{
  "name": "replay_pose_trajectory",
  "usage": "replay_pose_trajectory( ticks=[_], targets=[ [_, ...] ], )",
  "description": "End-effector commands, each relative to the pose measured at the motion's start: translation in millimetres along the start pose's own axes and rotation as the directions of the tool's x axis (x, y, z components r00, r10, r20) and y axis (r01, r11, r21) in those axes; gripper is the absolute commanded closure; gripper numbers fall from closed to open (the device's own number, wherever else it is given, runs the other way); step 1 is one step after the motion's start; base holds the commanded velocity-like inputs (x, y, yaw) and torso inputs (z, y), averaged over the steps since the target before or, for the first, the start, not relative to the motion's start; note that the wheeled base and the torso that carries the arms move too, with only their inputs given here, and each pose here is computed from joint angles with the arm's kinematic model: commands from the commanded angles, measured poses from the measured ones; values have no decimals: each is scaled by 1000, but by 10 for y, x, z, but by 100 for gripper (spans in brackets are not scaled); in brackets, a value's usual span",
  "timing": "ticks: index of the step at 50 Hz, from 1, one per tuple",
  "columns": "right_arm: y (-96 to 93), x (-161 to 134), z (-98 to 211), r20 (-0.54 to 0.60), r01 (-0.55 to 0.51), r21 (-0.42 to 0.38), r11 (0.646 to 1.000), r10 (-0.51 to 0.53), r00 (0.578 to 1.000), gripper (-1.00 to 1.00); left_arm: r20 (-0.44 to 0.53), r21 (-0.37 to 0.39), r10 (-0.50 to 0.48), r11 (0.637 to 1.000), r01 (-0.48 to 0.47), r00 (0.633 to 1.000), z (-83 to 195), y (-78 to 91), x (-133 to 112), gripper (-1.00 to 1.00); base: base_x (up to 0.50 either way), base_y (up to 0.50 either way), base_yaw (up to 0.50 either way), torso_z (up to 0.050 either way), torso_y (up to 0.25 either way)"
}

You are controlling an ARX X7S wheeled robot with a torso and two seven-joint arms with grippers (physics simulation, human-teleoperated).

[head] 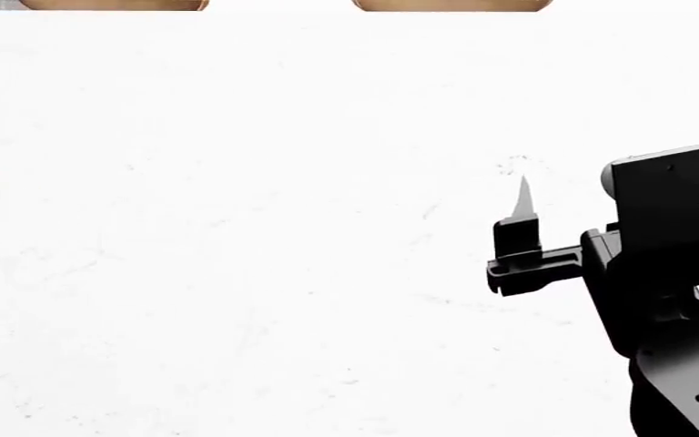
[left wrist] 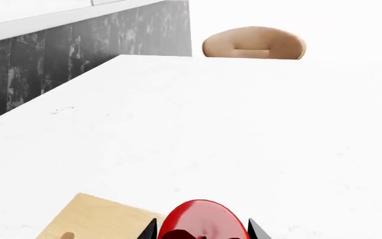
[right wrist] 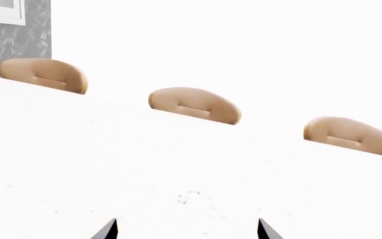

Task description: Place the cherry and the sweet potato on separate cutting boards.

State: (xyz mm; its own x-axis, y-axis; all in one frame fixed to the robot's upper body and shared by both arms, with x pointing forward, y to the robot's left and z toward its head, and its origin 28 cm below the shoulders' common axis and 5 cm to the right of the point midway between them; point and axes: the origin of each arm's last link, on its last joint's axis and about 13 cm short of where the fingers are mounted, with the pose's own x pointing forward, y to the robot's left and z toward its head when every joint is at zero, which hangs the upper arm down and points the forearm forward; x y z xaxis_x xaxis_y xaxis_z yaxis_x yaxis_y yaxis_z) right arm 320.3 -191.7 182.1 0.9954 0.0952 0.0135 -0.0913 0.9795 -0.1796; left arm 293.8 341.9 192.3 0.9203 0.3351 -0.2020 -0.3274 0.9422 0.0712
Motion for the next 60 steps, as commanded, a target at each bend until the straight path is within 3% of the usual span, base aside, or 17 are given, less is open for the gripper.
replay_pose_trajectory(
  ticks=[1,17,39,51,60],
  targets=[
    [10,4,0,-1,-2,3,1000,2,1000,-100,-22,-8,76,997,-76,997,-55,105,102,100,0,0,0,0,0],
    [2,18,38,6,-3,0,1000,3,1000,-100,-63,-23,99,995,-101,993,-187,196,115,100,0,0,0,0,0],
    [48,29,-44,-22,-16,5,1000,16,1000,-100,-149,6,77,997,-77,986,-395,-7,585,100,0,0,0,0,0],
    [40,5,-69,-28,-10,8,1000,11,1000,-100,-195,-11,100,995,-104,976,-611,127,517,100,0,0,0,0,0],
    [36,1,-92,-30,-9,12,1000,10,1000,-100,-203,-8,95,995,-99,975,-618,97,516,100,0,0,0,0,0]
  ],
)
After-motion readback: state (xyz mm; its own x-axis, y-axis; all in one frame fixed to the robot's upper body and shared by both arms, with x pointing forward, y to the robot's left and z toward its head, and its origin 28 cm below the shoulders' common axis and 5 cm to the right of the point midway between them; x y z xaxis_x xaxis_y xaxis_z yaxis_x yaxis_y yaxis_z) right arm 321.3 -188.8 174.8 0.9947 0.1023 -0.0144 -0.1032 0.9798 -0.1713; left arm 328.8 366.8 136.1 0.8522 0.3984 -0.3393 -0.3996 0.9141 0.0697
